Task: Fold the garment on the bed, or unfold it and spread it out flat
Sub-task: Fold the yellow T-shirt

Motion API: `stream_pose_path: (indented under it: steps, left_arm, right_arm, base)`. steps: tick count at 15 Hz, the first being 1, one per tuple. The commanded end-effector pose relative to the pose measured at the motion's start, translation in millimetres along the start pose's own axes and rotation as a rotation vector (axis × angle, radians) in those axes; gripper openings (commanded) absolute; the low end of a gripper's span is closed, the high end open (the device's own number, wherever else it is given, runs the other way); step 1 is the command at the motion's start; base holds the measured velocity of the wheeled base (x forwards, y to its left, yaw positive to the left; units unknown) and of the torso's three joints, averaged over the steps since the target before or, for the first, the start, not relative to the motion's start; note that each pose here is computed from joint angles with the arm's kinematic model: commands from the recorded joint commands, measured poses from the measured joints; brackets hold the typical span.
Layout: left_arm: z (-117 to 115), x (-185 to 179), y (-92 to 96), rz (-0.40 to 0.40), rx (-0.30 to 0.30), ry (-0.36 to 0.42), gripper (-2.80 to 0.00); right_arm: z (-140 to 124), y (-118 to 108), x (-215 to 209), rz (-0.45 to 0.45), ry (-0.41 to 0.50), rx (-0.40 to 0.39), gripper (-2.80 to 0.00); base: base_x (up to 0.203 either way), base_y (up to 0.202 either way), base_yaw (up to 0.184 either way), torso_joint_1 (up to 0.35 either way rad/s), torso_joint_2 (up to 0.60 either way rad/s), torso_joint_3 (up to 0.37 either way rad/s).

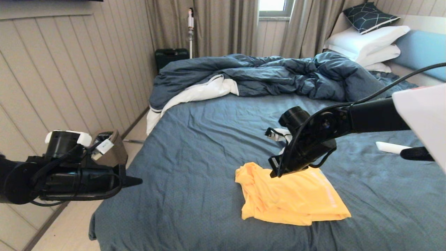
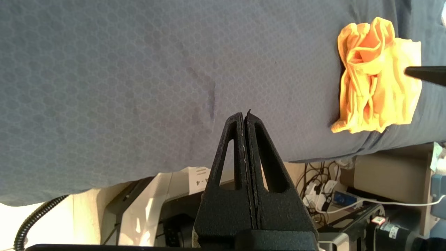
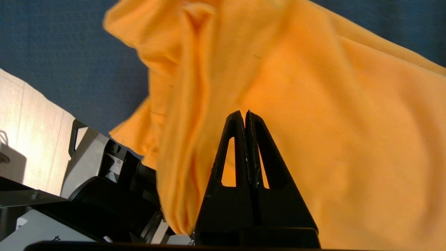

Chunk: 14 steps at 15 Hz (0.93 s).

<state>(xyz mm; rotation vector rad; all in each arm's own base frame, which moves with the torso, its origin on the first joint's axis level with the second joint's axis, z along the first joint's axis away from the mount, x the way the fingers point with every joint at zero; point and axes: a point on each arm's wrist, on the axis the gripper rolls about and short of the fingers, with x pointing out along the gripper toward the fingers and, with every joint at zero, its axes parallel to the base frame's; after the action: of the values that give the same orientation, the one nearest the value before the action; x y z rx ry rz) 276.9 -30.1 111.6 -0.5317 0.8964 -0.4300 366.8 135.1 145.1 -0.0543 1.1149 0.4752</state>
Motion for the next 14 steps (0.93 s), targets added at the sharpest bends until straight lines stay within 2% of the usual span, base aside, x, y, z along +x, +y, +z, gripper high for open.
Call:
stream_pose_path:
  steps: [1, 4, 8, 11, 14]
  left_arm:
    - [-2, 3, -1.8, -0.008, 0.002, 0.014, -2.8]
    - [-7, 6, -4.7, -0.015, 0.007, 0.034, -2.8]
    - [-7, 5, -6.0, -0.016, 0.012, 0.033, -2.8]
    - [-7, 5, -6.3, -0.017, 0.013, 0.032, -2.8]
    - [-8, 5, -6.0, -0.017, 0.013, 0.037, -2.8]
  right_arm:
    - [0, 10, 17, 0.014, 0.038, -0.022, -2.8]
    - [-1, 31, 43, 0.036, 0.083, -0.06, -2.8]
    - [4, 65, 46, 0.048, 0.057, -0.119, -2.8]
    - [7, 72, 32, 0.057, 0.023, -0.131, -2.8]
    - [1, 65, 16, 0.051, 0.015, -0.103, -2.8]
  base:
    - [0.0, 0.0, 0.0, 0.0, 0.0, 0.0]
    - [0.0, 0.0, 0.0, 0.0, 0.0, 0.0]
    - [0.0, 0.0, 0.0, 0.0, 0.0, 0.0]
    - [0.0, 0.0, 0.0, 0.0, 0.0, 0.0]
    - [0.0, 0.0, 0.0, 0.0, 0.0, 0.0]
